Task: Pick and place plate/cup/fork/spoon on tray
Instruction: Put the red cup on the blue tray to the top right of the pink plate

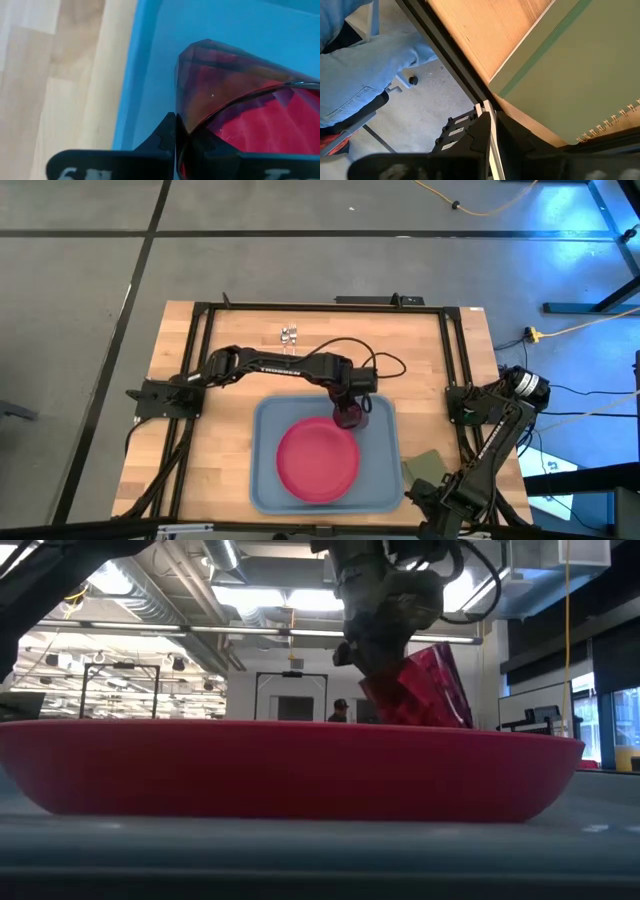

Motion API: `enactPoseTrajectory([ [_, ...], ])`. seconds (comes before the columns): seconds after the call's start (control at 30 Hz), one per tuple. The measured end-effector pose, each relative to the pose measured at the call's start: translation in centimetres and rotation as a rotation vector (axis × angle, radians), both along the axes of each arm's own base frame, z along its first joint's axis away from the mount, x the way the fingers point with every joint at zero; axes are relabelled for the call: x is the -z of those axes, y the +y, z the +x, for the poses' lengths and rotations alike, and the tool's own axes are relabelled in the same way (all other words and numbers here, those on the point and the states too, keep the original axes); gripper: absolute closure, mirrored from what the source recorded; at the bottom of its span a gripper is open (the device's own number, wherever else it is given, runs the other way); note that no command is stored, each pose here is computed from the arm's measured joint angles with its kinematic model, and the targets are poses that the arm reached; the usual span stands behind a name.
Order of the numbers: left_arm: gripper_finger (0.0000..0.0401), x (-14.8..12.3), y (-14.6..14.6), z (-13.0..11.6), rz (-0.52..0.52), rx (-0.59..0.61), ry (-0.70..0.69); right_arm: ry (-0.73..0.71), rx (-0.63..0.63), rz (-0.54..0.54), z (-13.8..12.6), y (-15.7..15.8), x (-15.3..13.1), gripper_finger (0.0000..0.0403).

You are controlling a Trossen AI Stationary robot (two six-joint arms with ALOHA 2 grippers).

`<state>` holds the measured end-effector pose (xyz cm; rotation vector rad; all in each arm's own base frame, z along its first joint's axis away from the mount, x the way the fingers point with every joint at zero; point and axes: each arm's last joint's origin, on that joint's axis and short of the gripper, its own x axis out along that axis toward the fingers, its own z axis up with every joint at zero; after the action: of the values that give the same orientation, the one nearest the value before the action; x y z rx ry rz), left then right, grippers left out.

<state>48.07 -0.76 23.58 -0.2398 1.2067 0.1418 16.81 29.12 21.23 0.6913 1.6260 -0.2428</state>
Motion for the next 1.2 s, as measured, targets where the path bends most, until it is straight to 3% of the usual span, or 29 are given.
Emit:
enactPoseTrajectory([
  [1.2,0.0327,-0.2,1.6,0.5,-0.07,0.016,-0.059,0.006,-0.002,0.003,0.0,0.0,0.0,0.037],
])
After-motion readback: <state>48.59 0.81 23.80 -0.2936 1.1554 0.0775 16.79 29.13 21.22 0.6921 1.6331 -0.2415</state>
